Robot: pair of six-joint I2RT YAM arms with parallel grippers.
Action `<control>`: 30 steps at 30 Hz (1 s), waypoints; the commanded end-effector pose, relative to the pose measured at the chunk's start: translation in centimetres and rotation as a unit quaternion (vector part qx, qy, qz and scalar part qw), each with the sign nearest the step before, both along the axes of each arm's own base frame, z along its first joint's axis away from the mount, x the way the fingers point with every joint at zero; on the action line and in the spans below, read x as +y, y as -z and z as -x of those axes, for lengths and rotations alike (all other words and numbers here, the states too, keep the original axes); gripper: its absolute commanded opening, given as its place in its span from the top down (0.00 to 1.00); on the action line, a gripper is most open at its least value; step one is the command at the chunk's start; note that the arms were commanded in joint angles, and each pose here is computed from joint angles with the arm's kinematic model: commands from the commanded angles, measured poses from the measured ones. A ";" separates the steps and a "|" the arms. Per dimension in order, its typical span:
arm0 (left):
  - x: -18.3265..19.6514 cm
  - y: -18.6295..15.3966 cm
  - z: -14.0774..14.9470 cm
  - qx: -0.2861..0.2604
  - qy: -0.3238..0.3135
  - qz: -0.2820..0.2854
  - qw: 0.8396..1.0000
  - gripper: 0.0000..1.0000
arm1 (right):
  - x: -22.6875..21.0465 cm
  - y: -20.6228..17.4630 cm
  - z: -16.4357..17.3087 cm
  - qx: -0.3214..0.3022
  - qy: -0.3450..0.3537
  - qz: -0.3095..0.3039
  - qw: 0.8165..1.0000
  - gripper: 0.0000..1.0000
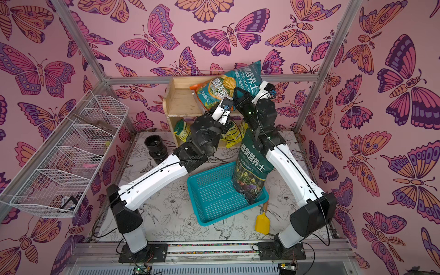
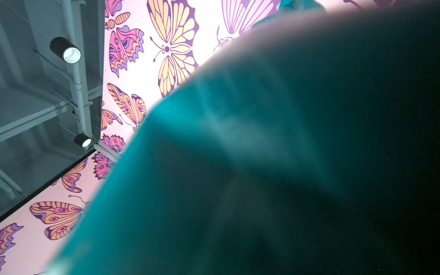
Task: Take down the fertilizer bag from the shelf
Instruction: Pick up the fertilizer bag from the shelf.
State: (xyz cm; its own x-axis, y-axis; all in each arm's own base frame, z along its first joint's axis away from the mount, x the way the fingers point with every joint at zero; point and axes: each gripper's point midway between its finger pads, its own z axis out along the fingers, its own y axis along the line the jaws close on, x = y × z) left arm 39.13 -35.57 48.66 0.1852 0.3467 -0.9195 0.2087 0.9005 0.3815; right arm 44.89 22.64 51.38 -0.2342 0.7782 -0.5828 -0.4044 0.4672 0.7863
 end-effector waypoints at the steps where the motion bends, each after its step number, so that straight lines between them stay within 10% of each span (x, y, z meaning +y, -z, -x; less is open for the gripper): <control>1: 0.2 3.2 0.9 0.051 0.008 -0.015 0.999 0.00 | 0.2 -3.3 0.9 -0.060 -0.006 0.030 0.998 0.85; 16: 14.6 -0.8 11.9 0.044 0.104 0.256 0.960 0.00 | 2.8 -12.4 8.5 -0.205 -0.053 0.109 0.971 0.91; 30: 21.1 1.9 11.9 0.053 -0.003 0.291 0.955 0.00 | 3.8 -13.2 18.8 -0.235 -0.126 0.219 0.939 1.00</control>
State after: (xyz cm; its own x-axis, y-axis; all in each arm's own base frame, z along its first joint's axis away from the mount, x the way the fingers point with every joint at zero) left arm 26.62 -15.79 47.78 0.0992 -0.2112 -0.9724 0.2839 0.9426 -0.1758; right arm 33.44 30.42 55.41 -0.2338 0.3050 -0.9232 -0.6961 0.6104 0.3779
